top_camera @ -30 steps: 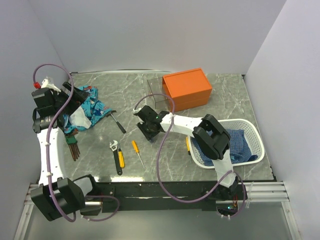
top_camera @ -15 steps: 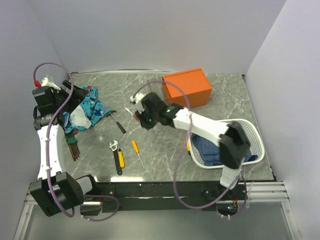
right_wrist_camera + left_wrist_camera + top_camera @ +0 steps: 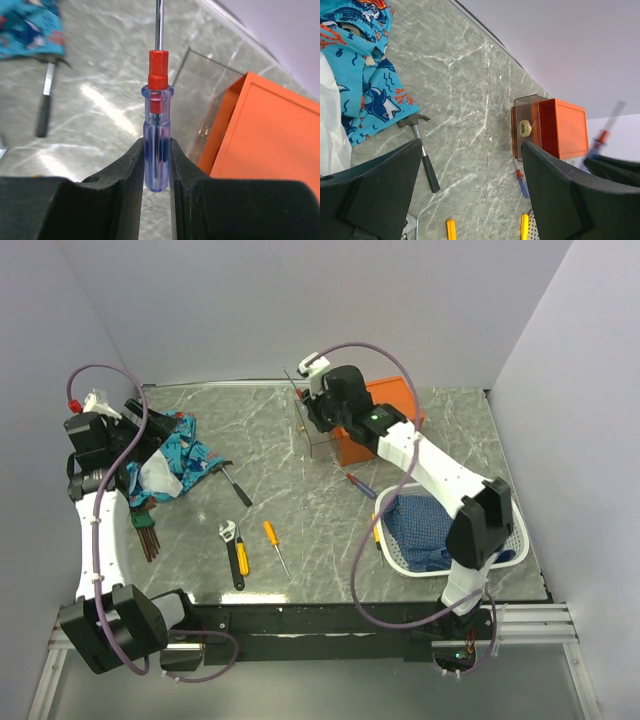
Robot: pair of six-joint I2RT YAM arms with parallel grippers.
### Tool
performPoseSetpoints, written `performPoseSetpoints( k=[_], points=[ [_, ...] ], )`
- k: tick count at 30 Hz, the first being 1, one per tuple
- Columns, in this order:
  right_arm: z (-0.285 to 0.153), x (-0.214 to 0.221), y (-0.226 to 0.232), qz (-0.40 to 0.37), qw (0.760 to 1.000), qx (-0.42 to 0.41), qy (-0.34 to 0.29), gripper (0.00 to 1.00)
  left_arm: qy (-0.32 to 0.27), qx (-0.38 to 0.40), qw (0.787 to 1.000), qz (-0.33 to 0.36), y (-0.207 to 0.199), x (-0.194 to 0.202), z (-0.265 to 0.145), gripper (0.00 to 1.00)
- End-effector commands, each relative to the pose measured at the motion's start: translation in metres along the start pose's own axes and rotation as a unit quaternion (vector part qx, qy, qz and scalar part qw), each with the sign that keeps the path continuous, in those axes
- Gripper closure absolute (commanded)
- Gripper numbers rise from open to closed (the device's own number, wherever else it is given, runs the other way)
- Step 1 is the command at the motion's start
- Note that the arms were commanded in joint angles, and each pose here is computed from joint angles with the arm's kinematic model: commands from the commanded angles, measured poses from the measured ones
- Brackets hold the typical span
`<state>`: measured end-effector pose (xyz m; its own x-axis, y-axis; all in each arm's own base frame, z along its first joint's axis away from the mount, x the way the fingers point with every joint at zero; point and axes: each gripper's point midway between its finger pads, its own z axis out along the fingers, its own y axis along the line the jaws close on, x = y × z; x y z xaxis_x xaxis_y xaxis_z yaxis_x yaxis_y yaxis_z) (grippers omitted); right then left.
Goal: Sort the tools into containers
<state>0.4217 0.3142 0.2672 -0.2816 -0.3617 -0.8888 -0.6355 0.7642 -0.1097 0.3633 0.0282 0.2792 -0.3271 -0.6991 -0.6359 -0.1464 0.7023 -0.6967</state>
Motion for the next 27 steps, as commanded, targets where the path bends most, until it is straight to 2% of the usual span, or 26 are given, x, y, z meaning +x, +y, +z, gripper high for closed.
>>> performPoseSetpoints(
  k=[1,10,16,19,20,23,27],
  points=[
    [0.022,-0.001,-0.016,-0.015,1.000,0.020,0.006,1.00,-0.017,0.021,0.999,0.025,-0.010,-0.001,-0.012,0.14],
    [0.056,0.029,-0.046,-0.026,0.996,0.073,0.045,1.00,-0.013,0.025,0.999,0.018,-0.008,0.005,-0.015,0.13],
    [0.052,0.039,-0.057,-0.041,0.993,0.096,0.057,0.99,-0.015,0.032,0.999,0.008,-0.011,-0.003,-0.012,0.13],
    [0.048,0.045,-0.061,-0.047,0.991,0.108,0.064,0.73,-0.014,0.032,0.999,0.005,-0.009,-0.005,-0.007,0.13],
    [0.046,0.045,-0.064,-0.046,0.990,0.114,0.064,0.56,-0.015,0.033,0.999,0.006,-0.010,-0.007,-0.007,0.13],
    [0.039,0.042,-0.065,-0.050,0.990,0.118,0.063,0.46,-0.017,0.035,0.999,0.003,-0.010,-0.009,-0.004,0.13],
    [0.017,0.010,-0.062,-0.042,0.993,0.111,0.026,0.42,-0.019,0.038,0.999,0.003,-0.012,-0.011,-0.004,0.13]
  ],
)
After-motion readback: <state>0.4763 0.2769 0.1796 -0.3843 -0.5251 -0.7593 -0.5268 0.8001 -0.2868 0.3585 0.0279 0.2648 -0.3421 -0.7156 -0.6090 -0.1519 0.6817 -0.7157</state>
